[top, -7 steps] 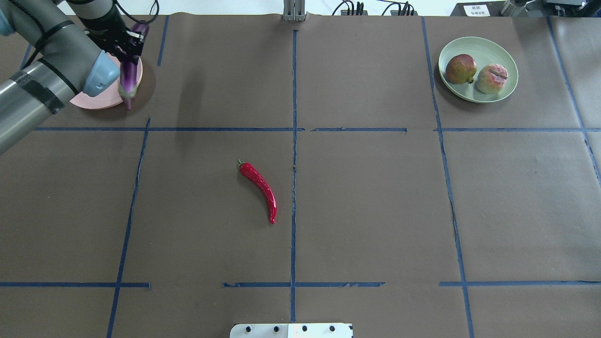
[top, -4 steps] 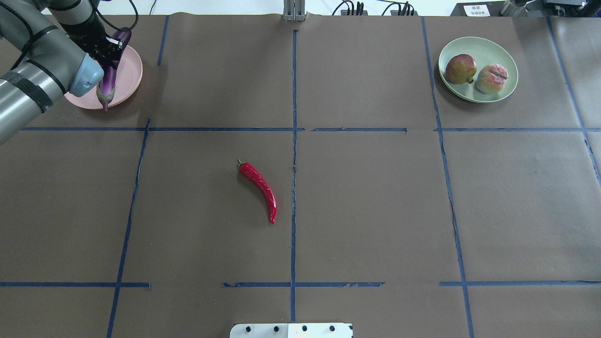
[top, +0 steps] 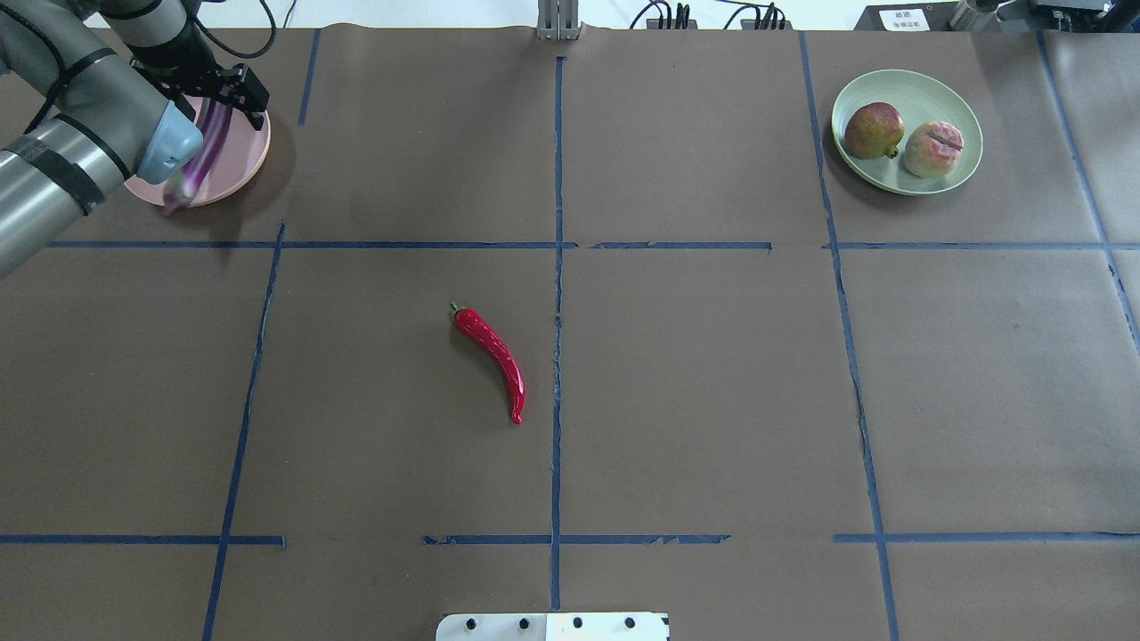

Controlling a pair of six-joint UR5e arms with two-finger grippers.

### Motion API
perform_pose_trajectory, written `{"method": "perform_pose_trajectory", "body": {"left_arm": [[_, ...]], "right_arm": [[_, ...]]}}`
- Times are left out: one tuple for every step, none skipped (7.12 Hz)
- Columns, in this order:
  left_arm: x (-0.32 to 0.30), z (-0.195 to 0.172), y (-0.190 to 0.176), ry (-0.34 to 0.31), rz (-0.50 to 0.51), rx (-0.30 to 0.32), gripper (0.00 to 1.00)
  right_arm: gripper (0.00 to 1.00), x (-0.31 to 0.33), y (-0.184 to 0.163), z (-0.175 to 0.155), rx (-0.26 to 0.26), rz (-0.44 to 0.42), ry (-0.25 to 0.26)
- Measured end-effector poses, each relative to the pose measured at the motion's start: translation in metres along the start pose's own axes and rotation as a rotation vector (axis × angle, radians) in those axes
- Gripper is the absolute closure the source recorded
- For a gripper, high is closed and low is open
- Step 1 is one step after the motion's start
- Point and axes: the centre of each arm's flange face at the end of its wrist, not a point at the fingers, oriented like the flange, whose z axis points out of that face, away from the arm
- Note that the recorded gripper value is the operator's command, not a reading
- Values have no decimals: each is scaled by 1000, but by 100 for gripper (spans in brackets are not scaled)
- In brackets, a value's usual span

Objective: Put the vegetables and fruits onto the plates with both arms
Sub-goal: 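Carry the eggplant to the pink plate and release it, then move the left gripper down over the red chili pepper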

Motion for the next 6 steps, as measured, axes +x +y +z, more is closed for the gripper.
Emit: {"method": "perform_pose_trajectory", "body": {"left_arm": [[32,-30,13,22,-54,2,0],[75,-47,45,44,-92,-8,0],[129,-44,95,59,-130,-29,0],[187,-29,151,51,-190,-34,0],[236,-6,201,27,-261,-22,0],[274,18,243,4,-346,-6,0]], "right_arm": [[0,0,0,0,0,0,0],[0,0,0,0,0,0,-1],[0,0,0,0,0,0,-1],[0,0,0,0,0,0,-1],[0,0,0,0,-1,0,0],[0,1,0,0,-1,0,0]]}}
